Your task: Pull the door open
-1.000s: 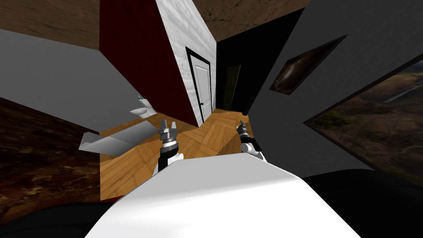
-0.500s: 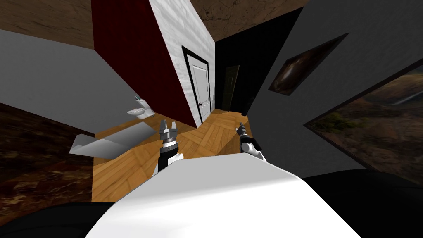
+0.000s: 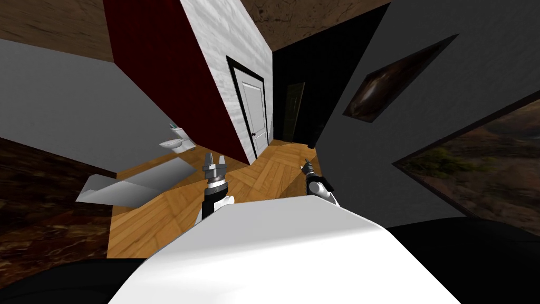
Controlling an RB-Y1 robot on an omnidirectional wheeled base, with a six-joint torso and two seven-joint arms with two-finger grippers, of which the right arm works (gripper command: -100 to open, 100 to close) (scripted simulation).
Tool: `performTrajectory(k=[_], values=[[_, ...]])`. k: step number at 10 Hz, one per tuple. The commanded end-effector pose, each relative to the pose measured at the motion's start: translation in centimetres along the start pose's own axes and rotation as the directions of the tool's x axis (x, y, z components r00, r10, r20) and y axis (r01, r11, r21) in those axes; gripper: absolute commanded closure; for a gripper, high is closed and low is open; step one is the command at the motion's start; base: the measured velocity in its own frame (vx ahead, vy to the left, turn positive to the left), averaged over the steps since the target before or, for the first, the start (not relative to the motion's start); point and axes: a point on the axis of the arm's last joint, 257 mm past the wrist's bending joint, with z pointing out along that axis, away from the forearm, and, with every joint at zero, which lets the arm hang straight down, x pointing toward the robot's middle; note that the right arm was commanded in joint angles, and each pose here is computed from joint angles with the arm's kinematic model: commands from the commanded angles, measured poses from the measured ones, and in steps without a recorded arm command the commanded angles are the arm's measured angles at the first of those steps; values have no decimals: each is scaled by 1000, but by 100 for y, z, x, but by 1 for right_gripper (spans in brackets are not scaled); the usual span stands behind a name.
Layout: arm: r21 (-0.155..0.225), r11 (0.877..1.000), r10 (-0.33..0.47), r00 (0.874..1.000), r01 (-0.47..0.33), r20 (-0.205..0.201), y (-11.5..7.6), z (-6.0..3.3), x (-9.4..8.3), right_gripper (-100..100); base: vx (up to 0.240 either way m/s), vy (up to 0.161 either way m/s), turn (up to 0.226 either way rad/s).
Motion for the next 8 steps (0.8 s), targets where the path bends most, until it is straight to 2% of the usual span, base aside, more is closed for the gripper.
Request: performTrajectory(k=[1, 8], values=[[30, 999, 15, 1000, -15, 0, -92, 25, -29, -100, 114, -40, 1], [154, 984, 92, 996, -91, -1, -513, 73, -136, -100, 121, -65, 9]])
